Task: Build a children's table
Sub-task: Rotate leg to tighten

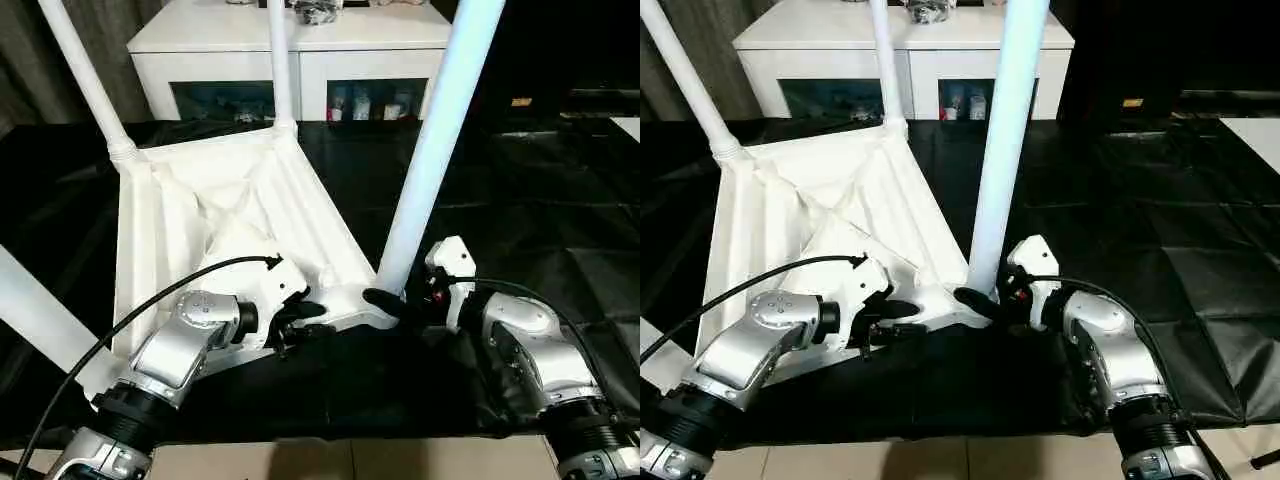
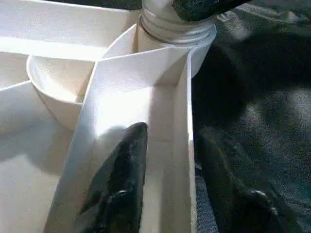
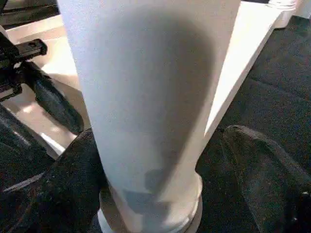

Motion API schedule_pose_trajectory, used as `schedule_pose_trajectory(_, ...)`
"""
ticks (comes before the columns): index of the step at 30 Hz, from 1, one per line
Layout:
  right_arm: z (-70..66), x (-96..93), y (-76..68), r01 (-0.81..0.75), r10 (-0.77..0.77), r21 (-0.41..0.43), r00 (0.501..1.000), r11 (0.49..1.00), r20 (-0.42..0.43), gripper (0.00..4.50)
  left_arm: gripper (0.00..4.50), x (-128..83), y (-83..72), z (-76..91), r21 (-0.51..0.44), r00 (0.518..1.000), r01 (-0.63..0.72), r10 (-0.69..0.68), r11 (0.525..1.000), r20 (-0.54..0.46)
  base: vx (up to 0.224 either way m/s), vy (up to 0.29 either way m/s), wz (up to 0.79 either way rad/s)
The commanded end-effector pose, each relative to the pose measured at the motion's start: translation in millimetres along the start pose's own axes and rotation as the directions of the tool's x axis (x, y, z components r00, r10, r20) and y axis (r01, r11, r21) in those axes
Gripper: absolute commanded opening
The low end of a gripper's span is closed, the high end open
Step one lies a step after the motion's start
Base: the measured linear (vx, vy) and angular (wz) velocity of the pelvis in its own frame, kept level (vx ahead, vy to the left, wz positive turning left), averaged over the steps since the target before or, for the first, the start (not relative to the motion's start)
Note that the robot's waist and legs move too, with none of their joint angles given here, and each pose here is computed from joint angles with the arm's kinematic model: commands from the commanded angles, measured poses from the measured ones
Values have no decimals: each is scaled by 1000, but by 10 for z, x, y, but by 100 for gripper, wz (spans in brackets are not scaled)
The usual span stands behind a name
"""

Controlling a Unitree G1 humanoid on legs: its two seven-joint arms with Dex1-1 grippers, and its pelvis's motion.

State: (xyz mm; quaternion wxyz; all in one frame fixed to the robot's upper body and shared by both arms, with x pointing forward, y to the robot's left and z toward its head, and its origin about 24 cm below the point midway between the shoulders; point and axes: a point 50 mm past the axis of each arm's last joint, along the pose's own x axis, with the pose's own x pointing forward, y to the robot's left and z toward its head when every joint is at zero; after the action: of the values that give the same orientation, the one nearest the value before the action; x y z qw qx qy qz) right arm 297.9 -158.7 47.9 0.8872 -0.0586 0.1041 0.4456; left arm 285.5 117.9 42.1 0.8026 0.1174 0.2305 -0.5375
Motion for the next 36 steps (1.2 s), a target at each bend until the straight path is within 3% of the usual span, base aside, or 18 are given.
schedule_pose_trajectory(1, 29, -30, -37, -1, 1, -13, 1000, 1000, -2, 392, 136, 8, -34, -156, -40, 995, 25, -29, 999, -92, 0, 0, 0)
schedule_pose_trajectory(9, 31, -83, -50, -60, 59, -24, 998, 998, -31, 392, 81, -40, -61, -198, -58, 990, 50, -57, 997, -127, 0, 0, 0)
schedule_pose_trajectory(16, -25, -126, -42, -137, 129, -71, 986, 988, -103, 392, 7, -47, -126, -217, -51, 985, 98, -104, 994, -138, 0, 0, 0)
schedule_pose_trajectory(27, -2, -52, -87, -155, 140, -120, 982, 981, -124, 392, 7, -31, -165, -200, -17, 984, 129, -130, 992, -119, 0, 0, 0)
schedule_pose_trajectory(36, -1, 18, -82, -198, 188, -90, 976, 976, -110, 311, 0, -42, -164, -206, -17, 984, 127, -128, 992, -121, 0, 0, 0)
